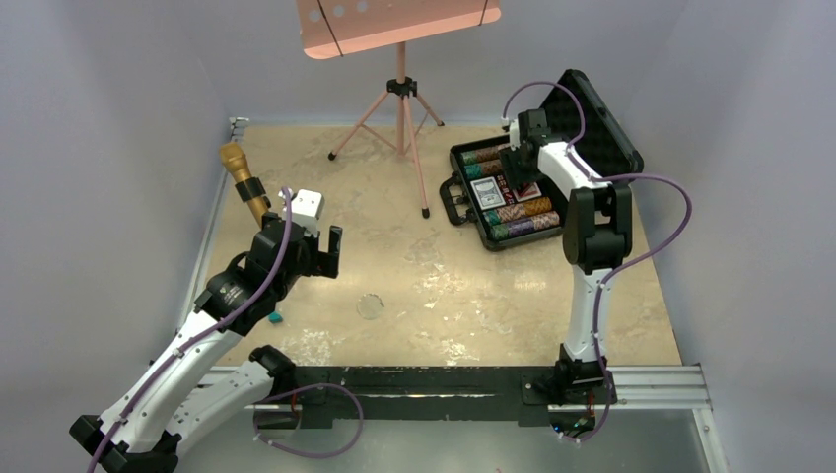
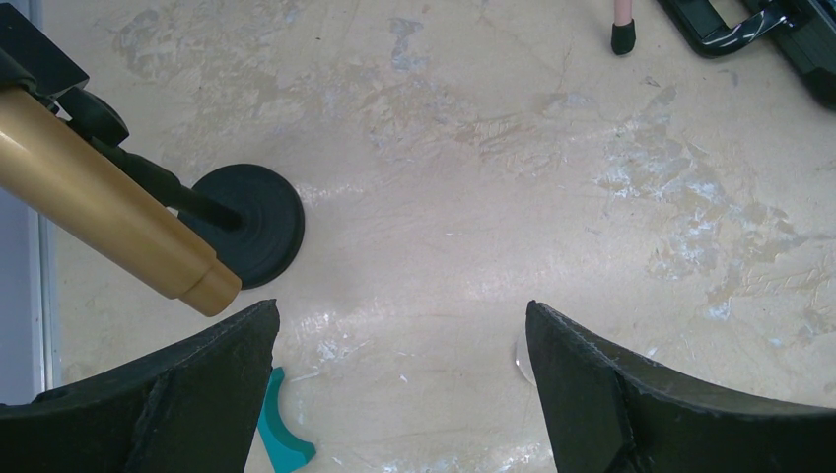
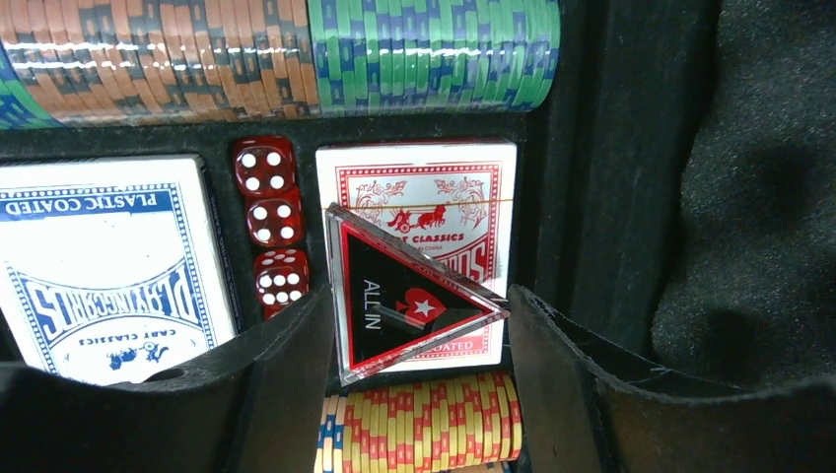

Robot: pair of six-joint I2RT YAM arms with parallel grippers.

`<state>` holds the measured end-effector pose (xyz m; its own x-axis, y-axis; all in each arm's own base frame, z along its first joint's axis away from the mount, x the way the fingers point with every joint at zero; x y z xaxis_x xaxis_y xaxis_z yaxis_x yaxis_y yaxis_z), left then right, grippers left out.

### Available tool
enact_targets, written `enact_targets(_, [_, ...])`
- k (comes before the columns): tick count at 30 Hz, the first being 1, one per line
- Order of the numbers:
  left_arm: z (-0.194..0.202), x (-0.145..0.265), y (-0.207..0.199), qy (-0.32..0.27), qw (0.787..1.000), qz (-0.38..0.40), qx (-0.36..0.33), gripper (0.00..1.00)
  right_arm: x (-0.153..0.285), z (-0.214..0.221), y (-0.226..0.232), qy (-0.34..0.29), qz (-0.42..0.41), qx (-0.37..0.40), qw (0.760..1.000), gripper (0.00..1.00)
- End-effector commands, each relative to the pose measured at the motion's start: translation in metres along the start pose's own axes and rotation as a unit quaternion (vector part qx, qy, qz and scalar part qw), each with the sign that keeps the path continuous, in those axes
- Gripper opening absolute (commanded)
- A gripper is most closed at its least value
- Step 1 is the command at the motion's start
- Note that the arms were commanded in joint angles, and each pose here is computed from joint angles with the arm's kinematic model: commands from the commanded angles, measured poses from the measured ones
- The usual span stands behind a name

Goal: Pack up texas hold em set

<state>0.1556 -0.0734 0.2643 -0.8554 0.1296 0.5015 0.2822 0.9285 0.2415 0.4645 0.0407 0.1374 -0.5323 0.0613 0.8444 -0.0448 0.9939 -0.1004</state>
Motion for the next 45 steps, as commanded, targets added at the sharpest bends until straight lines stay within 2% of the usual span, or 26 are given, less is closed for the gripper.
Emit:
enact_targets(1, [-0.008, 0.001, 0.002, -0.019, 1.0, -0.003, 0.0, 0.98, -0.002, -0.01, -0.006, -0.015, 0.024, -0.02, 0.999, 0.37])
enact_targets(11, [-0.007, 0.001, 0.002, -0.017, 1.0, -0.003, -0.001, 0.99, -0.011, -0.005, -0.01, -0.005, 0.024, -0.008, 1.0, 0.44])
enact_targets(18, [-0.007, 0.001, 0.002, -0.017, 1.0, -0.003, -0.001, 0.99, -0.009, -0.007, -0.01, -0.009, 0.018, -0.006, 1.0, 0.64])
enact_targets(27, [-0.007, 0.001, 0.002, -0.017, 1.0, -0.002, -0.001, 0.99, -0.001, -0.01, -0.011, -0.017, 0.016, -0.001, 1.0, 0.77])
enact_targets(45, [-0.007, 0.004, 0.002, -0.027, 1.0, 0.007, -0.002, 0.99, 0.067, -0.036, -0.006, -0.1, -0.001, -0.028, 0.995, 0.8])
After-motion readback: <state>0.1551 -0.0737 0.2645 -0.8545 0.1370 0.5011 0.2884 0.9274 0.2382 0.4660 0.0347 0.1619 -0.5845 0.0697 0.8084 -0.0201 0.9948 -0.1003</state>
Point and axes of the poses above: each gripper's point midway between its finger pads, its own x axis back along the fingers, its own y axis along the line the jaws close on, z = x × y, the point moved 9 cm from there along x, back along the fingers, and after that the axes turned 13 degrees about -x, right-handed, at the moved point
